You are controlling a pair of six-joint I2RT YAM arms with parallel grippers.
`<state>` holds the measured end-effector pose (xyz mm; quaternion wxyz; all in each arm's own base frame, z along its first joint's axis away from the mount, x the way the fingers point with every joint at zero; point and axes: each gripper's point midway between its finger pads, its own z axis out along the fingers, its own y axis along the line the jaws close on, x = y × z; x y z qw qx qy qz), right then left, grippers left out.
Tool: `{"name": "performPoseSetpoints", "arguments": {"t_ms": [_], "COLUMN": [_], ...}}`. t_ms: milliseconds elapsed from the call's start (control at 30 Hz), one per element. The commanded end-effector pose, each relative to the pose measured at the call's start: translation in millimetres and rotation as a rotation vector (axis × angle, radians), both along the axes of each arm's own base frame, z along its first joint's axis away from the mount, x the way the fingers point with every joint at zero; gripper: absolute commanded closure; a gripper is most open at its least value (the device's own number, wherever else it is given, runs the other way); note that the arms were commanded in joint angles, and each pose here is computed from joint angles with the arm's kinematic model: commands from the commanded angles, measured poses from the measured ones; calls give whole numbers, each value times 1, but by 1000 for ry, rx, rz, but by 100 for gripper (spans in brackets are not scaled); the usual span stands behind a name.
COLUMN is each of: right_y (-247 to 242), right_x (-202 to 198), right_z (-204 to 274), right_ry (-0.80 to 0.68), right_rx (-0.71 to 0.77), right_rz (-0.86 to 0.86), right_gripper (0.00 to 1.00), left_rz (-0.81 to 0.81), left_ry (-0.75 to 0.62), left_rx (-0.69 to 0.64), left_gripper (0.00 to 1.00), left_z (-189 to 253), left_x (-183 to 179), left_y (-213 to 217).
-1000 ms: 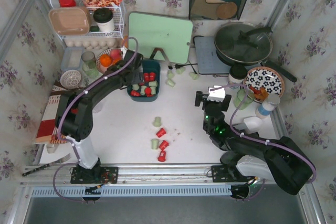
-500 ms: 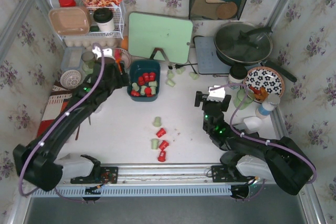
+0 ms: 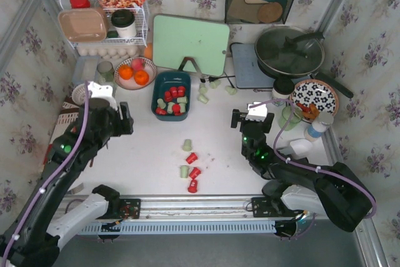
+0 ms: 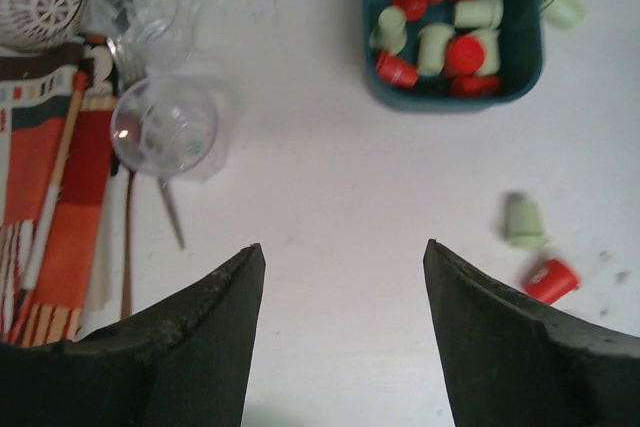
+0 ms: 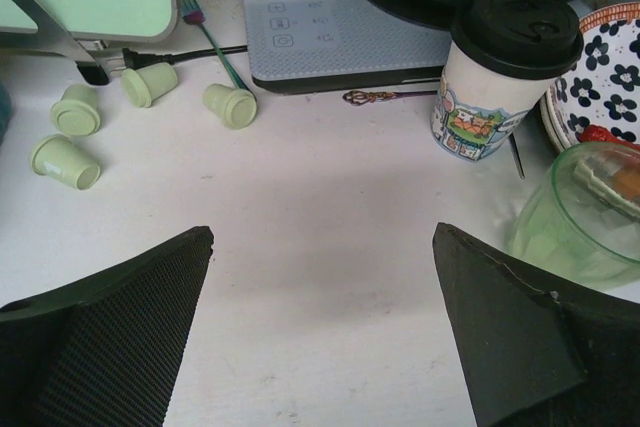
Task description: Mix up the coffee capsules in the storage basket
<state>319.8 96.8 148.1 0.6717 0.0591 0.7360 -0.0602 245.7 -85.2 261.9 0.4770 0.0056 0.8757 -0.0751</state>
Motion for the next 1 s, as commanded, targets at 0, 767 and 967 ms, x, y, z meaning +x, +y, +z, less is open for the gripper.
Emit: {"name": "performPoseSetpoints", "arguments": {"t_ms": [0,767,967], "right_y": [4,54,114], "right_x": [4,51,98], "right_z": [5,8,-11], "right_ry": [-19,69,151], "right_rx": [18,-74,-130], "right_rz": [6,83,217], "right_gripper": [0,0,0], "left_rz": [-10,-147,-156], "left_ry": [21,-125,-160], "left_rx": [134,-36,-54], "left_gripper": [32,32,32], "left_z": [-29,-25,-20], "left_x": [-28,-59,-64], "left_y": [28,10,10]}}
